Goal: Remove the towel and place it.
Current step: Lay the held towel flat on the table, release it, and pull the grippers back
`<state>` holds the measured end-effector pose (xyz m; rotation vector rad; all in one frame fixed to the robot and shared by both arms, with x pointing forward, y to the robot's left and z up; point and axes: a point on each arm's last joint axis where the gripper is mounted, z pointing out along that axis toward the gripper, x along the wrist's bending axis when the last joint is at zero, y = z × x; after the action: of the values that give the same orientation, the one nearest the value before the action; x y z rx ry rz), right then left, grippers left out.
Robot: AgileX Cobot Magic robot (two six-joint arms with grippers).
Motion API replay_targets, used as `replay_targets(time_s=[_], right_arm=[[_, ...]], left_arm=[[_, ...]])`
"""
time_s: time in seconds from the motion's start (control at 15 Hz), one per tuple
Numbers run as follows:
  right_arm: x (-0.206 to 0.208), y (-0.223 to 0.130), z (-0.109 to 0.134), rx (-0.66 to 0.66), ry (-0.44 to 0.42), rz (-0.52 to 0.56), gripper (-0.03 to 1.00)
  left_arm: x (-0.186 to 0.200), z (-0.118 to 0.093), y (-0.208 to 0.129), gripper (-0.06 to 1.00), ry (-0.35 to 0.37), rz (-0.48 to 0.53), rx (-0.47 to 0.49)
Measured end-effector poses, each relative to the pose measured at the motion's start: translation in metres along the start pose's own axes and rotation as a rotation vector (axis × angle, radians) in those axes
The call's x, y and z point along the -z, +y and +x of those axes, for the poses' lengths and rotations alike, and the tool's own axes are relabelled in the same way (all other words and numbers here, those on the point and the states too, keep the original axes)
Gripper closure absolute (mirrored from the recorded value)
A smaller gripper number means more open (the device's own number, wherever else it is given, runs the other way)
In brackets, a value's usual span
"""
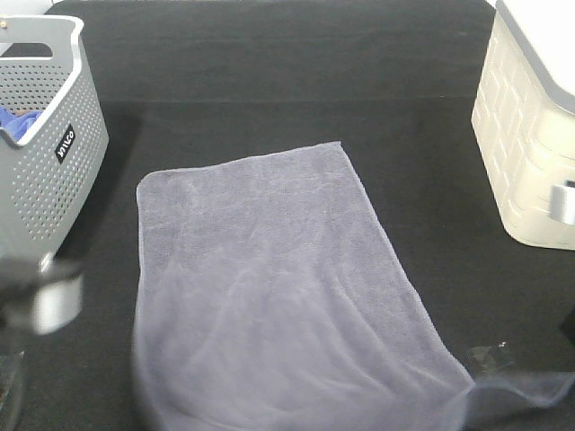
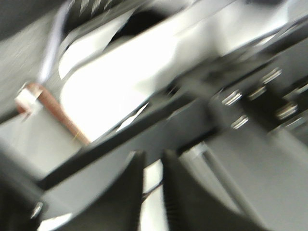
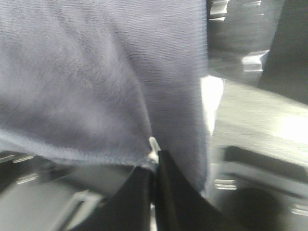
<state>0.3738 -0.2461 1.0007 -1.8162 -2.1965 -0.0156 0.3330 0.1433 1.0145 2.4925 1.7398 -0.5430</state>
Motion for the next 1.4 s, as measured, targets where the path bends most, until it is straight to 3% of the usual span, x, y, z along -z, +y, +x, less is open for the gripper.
replay_targets(time_s=[0.07, 0.13, 0.2, 0.27, 0.33, 0.4, 0.6, 0.8, 0.87, 0.93, 1.0, 1.07, 1.13, 1.27, 1.4], right_arm=[[0.000, 0.000, -0.001, 0.001, -0.009, -0.002, 0.87], [0.000, 0.000, -0.001, -0.001, -0.003, -0.002, 0.66], [0.000, 0.000, 0.000, -0.002, 0.001, -0.003, 0.46], [0.000, 0.000, 0.000, -0.003, 0.004, -0.003, 0.30], [0.000, 0.000, 0.000, -0.003, 0.004, -0.003, 0.30], [0.000, 0.000, 0.000, -0.003, 0.006, -0.003, 0.16], [0.000, 0.000, 0.000, -0.003, 0.006, -0.004, 0.14], [0.013, 0.005, 0.003, 0.010, 0.007, -0.058, 0.13], [0.023, 0.008, 0.006, 0.021, 0.006, -0.101, 0.13], [0.030, 0.011, 0.008, 0.029, 0.007, -0.131, 0.16], [0.036, 0.014, 0.009, 0.035, 0.004, -0.166, 0.19], [0.043, 0.019, 0.010, 0.040, 0.004, -0.228, 0.25], [0.050, 0.024, 0.012, 0.046, 0.003, -0.286, 0.31], [0.068, 0.036, 0.016, 0.057, 0.006, -0.390, 0.42], [0.084, 0.054, 0.020, 0.063, 0.013, -0.438, 0.46]], left_arm=[[-0.001, 0.002, -0.002, 0.66, 0.018, 0.022, 0.005], [-0.001, 0.003, -0.002, 0.44, 0.027, 0.021, 0.003], [-0.002, 0.003, -0.002, 0.34, 0.031, 0.021, -0.002], [-0.002, 0.003, -0.002, 0.30, 0.031, 0.021, -0.002], [-0.002, 0.003, -0.002, 0.30, 0.031, 0.021, -0.002], [-0.002, 0.003, -0.002, 0.28, 0.032, 0.020, -0.002], [0.000, 0.003, -0.001, 0.28, 0.038, 0.012, -0.009], [0.015, -0.002, 0.007, 0.28, 0.068, -0.065, -0.044], [0.022, -0.003, 0.013, 0.28, 0.091, -0.127, -0.050], [0.034, -0.004, 0.026, 0.28, 0.134, -0.269, -0.045], [0.039, -0.003, 0.031, 0.29, 0.153, -0.325, -0.041], [0.051, -0.002, 0.044, 0.33, 0.208, -0.478, -0.038], [0.057, -0.001, 0.053, 0.37, 0.246, -0.568, -0.049], [0.062, 0.002, 0.075, 0.39, 0.273, -0.665, -0.040], [0.064, 0.015, 0.106, 0.40, 0.283, -0.701, 0.012]])
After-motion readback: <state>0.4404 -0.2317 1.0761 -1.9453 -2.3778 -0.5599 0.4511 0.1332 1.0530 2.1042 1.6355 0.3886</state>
